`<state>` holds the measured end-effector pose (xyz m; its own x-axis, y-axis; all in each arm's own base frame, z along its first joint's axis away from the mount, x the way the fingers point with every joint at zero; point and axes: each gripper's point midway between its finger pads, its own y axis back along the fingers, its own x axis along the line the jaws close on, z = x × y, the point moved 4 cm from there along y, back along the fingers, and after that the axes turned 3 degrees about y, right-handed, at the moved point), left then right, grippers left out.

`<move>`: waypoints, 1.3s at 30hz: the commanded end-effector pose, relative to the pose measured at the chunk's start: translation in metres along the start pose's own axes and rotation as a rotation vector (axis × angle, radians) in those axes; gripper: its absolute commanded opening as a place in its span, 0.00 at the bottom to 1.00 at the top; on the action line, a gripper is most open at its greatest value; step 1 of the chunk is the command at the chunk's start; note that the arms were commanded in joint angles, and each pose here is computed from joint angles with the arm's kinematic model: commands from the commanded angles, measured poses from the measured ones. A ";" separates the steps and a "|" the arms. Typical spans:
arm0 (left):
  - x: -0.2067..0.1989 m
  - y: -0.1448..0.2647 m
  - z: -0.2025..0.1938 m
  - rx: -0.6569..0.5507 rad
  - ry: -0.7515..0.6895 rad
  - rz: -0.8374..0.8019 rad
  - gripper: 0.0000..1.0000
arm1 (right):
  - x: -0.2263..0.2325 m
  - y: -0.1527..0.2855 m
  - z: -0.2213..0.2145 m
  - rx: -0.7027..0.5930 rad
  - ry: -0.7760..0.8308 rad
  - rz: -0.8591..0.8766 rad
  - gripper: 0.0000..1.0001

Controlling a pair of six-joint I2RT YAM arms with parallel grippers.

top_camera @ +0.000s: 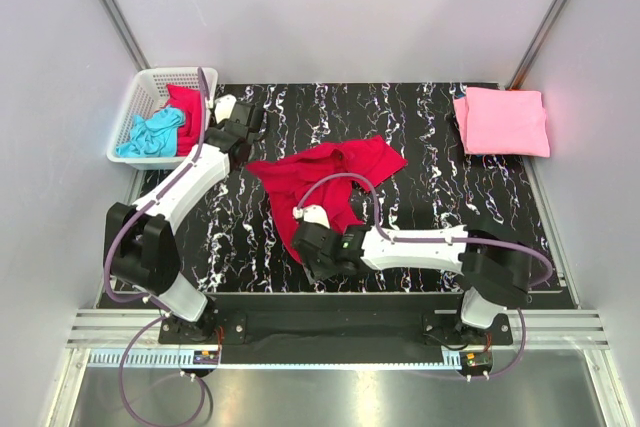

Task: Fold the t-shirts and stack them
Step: Flatten the tshirt out

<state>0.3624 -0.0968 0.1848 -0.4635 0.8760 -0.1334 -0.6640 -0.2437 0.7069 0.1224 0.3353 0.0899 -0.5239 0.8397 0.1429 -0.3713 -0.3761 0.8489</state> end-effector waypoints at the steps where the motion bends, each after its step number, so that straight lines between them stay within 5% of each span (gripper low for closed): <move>1: 0.001 -0.006 0.005 -0.014 0.043 -0.010 0.00 | 0.004 -0.007 0.003 -0.022 -0.012 -0.029 0.57; 23: 0.005 -0.006 0.003 0.000 0.051 -0.015 0.00 | -0.001 -0.057 0.006 -0.097 0.104 -0.094 0.53; 26: 0.005 -0.006 0.004 -0.002 0.054 -0.016 0.00 | -0.002 -0.061 0.006 -0.090 0.104 -0.095 0.46; 31: 0.007 -0.005 0.005 -0.005 0.054 -0.015 0.00 | -0.006 -0.060 0.004 -0.089 0.073 -0.115 0.00; 39: 0.005 0.012 0.019 -0.033 0.058 -0.060 0.00 | -0.038 -0.009 0.023 -0.133 -0.007 -0.358 0.00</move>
<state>0.3617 -0.0883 0.1753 -0.4834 0.8626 -0.1489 -0.6454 -0.2362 0.7264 0.1523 0.3387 0.0517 -0.4662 0.8828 -0.0565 -0.5270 -0.2259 0.8193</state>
